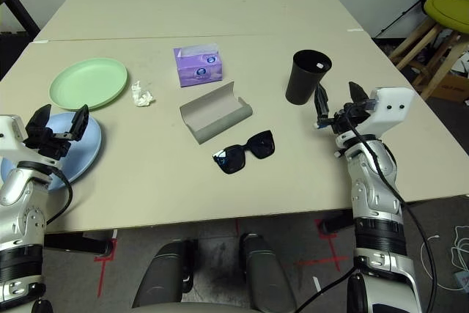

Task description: Organize and tidy the items on the table.

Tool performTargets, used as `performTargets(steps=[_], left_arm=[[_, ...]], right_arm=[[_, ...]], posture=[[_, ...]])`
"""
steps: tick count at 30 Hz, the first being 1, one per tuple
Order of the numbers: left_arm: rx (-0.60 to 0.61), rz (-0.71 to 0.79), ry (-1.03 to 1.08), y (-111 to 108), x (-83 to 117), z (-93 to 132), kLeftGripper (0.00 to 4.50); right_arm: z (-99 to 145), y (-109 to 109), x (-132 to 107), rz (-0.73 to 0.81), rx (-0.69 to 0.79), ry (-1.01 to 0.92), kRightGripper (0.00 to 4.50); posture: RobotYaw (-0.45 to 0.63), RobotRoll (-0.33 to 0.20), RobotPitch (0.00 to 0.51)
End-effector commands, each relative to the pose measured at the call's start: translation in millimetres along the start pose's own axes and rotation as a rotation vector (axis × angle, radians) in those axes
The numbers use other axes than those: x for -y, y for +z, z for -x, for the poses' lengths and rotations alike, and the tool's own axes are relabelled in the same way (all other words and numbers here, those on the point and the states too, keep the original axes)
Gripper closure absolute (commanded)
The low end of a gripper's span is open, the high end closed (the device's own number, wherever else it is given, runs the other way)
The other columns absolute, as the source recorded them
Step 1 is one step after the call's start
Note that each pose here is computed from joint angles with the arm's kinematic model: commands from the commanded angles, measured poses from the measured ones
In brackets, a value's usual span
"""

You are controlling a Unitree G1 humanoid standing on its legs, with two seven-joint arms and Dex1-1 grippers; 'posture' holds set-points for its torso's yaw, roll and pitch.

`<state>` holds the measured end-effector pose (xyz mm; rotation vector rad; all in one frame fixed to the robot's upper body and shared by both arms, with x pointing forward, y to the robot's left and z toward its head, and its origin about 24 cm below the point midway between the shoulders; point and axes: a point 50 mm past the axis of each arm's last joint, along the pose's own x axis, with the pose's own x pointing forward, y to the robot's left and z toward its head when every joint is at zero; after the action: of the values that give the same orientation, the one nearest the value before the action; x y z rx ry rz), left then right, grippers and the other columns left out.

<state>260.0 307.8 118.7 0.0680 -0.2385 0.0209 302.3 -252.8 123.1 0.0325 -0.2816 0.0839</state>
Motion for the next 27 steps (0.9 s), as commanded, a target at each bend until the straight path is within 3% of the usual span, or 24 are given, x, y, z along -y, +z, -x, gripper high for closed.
performTargets(steps=[1, 9, 27], left_arm=[[-0.019, -0.003, -0.014, -2, 2, 2, 0.03], [-0.033, 0.004, -0.065, 0, 3, 0, 0.03], [-0.047, 0.006, -0.091, 1, 6, 2, 0.03]], right_arm=[[1, -2, 1, 0.017, -0.03, 0.028, 0.0], [0, 2, -2, 0.02, -0.044, 0.204, 0.0], [1, 10, -46, 0.049, -0.115, 1.039, 0.0]], posture=[[0.1, 0.0, 0.123], [0.11, 0.0, 0.126], [0.13, 0.0, 0.134]])
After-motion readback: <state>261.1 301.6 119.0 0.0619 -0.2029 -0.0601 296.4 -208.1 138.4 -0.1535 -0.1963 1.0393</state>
